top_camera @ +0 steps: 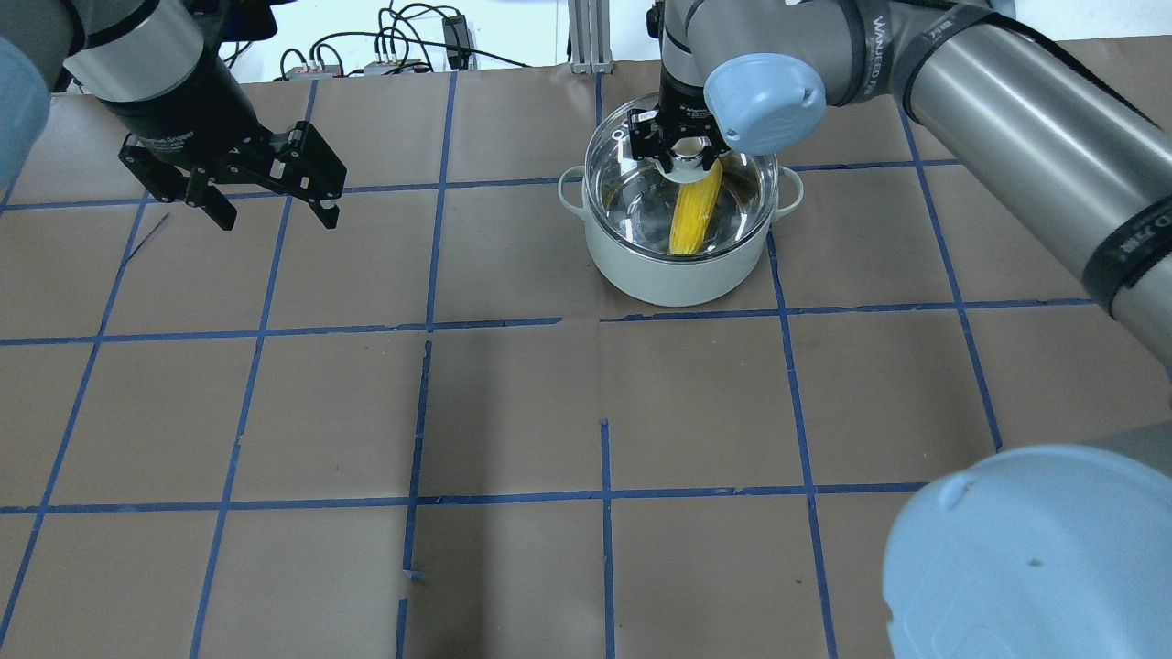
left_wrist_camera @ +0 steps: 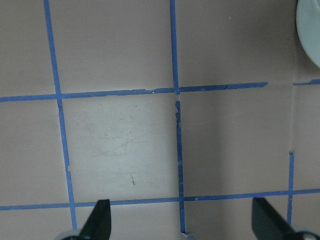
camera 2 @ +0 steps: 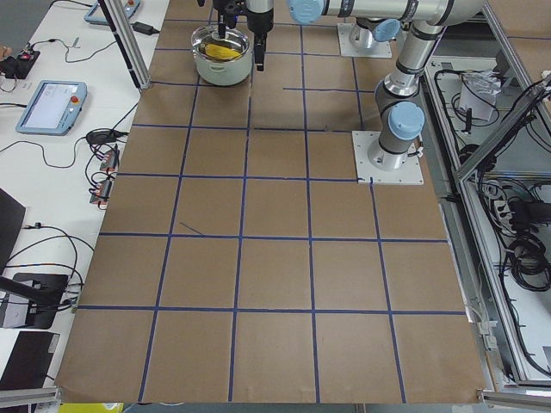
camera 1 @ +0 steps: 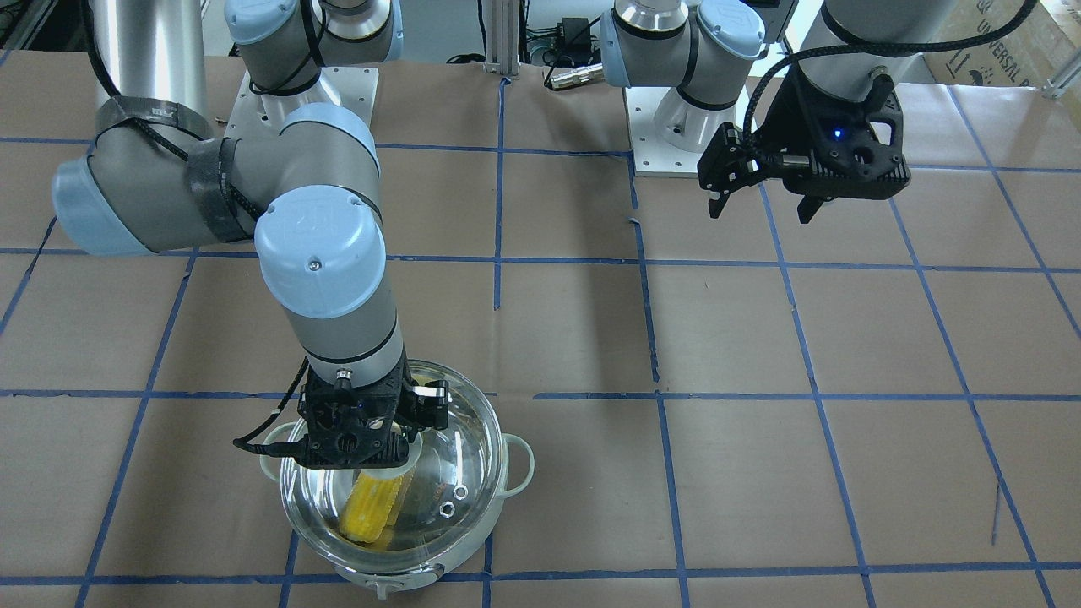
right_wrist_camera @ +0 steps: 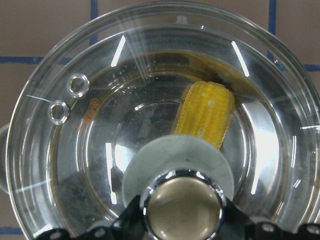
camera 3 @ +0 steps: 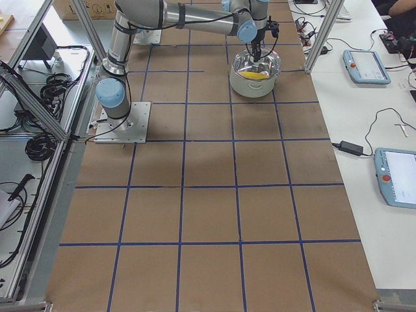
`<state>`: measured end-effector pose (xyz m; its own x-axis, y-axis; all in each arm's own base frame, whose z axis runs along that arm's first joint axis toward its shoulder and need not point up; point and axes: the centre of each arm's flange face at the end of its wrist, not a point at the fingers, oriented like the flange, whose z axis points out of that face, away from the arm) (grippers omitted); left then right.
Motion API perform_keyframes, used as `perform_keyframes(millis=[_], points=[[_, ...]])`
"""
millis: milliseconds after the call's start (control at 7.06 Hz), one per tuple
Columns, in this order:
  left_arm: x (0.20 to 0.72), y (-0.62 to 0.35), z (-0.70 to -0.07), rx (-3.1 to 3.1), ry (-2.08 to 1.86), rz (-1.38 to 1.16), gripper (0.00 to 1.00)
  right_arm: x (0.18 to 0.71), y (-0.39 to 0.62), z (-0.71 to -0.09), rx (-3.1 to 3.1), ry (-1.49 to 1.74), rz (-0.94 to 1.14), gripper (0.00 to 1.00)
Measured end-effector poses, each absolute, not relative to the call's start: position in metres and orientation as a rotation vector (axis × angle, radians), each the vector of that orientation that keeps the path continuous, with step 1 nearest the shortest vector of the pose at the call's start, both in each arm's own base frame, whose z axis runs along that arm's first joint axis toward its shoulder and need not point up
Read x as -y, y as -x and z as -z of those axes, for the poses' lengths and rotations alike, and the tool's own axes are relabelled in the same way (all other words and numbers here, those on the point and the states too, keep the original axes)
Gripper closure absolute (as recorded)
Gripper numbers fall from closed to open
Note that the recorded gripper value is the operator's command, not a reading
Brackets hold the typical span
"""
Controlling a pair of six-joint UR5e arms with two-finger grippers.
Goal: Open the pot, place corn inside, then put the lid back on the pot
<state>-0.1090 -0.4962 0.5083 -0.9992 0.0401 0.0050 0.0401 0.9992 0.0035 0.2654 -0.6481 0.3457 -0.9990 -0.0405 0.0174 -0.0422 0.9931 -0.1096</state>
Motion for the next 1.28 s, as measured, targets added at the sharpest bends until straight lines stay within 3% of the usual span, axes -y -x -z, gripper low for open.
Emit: perform_keyframes(millis=[850,992,1133,1275], points=[[0.5013,0.1082,-0.5132,3.139,0.052,0.037,0.0,0.6474,-0.2643,-0.3412,3.125,-0.072,-0.138,0.81],[0.5012,0.1083,-0.5125,3.138,0.052,0.039,0.0,0.6478,-0.263,-0.341,3.126,-0.07,-0.135,0.71],[0.501,0.1085,-0.5116,3.137,0.053,0.041,0.0,0.6483,-0.2614,-0.3408,3.127,-0.068,-0.128,0.11],[0.5006,0.1088,-0.5113,3.135,0.053,0.04,0.0,0.6487,-0.2598,-0.3392,3.127,-0.074,-0.113,0.0]])
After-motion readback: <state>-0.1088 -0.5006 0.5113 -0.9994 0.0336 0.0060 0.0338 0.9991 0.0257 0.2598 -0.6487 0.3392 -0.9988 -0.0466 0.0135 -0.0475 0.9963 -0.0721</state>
